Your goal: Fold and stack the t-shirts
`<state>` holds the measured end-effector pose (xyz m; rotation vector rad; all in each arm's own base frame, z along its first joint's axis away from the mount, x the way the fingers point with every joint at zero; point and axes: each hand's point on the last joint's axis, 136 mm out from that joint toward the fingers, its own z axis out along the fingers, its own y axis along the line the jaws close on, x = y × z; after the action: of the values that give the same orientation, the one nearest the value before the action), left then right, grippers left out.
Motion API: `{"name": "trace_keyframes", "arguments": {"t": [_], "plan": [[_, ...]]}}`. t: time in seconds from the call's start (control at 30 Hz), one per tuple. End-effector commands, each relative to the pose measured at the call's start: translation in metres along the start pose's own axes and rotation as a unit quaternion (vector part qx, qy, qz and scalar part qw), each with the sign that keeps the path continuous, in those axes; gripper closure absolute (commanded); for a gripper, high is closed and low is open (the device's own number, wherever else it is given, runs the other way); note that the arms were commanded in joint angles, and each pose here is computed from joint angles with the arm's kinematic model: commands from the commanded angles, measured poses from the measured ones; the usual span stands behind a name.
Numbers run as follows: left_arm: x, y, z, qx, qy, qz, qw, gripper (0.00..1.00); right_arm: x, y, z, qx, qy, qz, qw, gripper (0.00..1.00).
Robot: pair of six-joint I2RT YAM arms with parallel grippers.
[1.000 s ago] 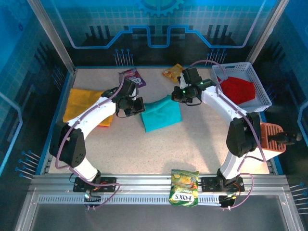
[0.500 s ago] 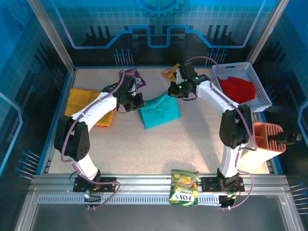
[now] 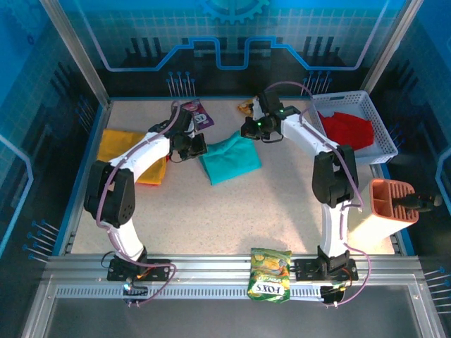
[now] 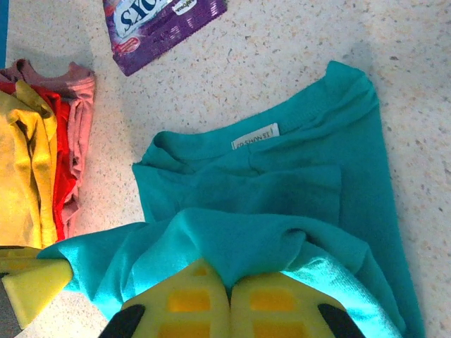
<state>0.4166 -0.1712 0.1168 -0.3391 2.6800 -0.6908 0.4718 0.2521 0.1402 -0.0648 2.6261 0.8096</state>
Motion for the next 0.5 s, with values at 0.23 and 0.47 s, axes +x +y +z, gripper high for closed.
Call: {"name": "trace_keyframes", "arguments": {"t": [0.23, 0.47], "plan": [[-0.031, 0.004, 0.013, 0.015, -0.022, 0.014, 1.0, 0.92, -0.032, 0.008, 0.018, -0.035, -0.014, -0.016, 0.999, 1.0], [-0.045, 0.019, 0.023, 0.009, -0.025, -0.005, 1.0, 0.91, -0.04, 0.004, 0.037, -0.045, -0.01, -0.013, 0.999, 1.0]]}}
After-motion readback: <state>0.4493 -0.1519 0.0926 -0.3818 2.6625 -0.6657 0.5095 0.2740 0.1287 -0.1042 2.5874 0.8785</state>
